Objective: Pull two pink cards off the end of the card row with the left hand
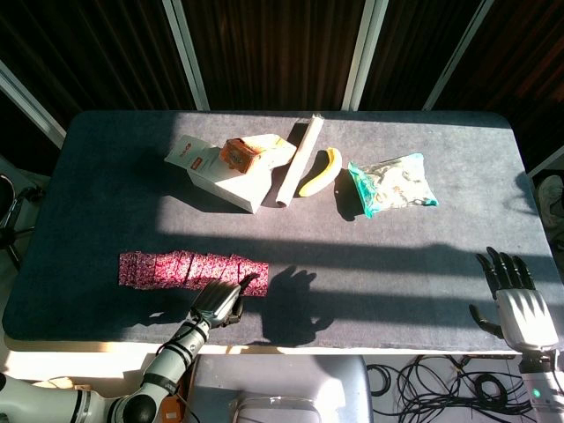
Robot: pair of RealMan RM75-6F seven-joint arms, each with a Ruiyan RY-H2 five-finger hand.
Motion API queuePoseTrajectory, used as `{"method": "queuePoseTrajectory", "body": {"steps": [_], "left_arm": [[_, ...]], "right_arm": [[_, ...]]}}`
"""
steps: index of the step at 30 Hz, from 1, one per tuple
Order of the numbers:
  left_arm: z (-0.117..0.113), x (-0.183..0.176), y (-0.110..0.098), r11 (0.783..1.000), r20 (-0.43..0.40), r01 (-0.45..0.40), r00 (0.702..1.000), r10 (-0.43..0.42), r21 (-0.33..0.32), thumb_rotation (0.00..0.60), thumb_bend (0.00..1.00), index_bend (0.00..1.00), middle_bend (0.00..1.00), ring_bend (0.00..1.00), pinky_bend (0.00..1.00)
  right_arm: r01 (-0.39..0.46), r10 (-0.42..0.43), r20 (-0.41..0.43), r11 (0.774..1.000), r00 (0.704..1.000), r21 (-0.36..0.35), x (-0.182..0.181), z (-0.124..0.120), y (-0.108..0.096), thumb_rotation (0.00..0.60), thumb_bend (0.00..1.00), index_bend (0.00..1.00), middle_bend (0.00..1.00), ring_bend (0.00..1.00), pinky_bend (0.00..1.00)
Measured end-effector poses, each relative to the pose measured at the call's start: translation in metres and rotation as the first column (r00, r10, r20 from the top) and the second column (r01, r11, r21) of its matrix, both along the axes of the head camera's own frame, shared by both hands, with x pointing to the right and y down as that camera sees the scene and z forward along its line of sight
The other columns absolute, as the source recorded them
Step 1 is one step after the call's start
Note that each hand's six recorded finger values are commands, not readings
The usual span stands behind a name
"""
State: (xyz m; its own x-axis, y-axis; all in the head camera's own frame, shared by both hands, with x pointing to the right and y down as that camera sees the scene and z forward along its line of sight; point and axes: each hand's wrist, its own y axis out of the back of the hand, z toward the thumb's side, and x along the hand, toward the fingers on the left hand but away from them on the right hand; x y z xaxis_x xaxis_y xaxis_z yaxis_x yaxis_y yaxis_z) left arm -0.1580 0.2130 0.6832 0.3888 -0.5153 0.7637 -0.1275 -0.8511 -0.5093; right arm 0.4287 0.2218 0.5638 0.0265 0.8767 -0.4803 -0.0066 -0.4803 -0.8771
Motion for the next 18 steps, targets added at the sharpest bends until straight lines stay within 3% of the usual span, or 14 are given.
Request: {"method": "queuePoseTrajectory", "body": {"steps": [18], "left_arm": [[0.026, -0.009, 0.004, 0.994, 0.165, -0.089, 0.981, 0.098, -0.063, 0.6, 0.96, 0.14, 1.0, 1.0, 1.0]], "right_arm": [[0.005, -0.005, 0.005, 1.0, 1.0, -0.004, -0.002, 0.001, 0.001, 0.6, 0.25, 0.0, 0.0, 0.0, 0.0]]}}
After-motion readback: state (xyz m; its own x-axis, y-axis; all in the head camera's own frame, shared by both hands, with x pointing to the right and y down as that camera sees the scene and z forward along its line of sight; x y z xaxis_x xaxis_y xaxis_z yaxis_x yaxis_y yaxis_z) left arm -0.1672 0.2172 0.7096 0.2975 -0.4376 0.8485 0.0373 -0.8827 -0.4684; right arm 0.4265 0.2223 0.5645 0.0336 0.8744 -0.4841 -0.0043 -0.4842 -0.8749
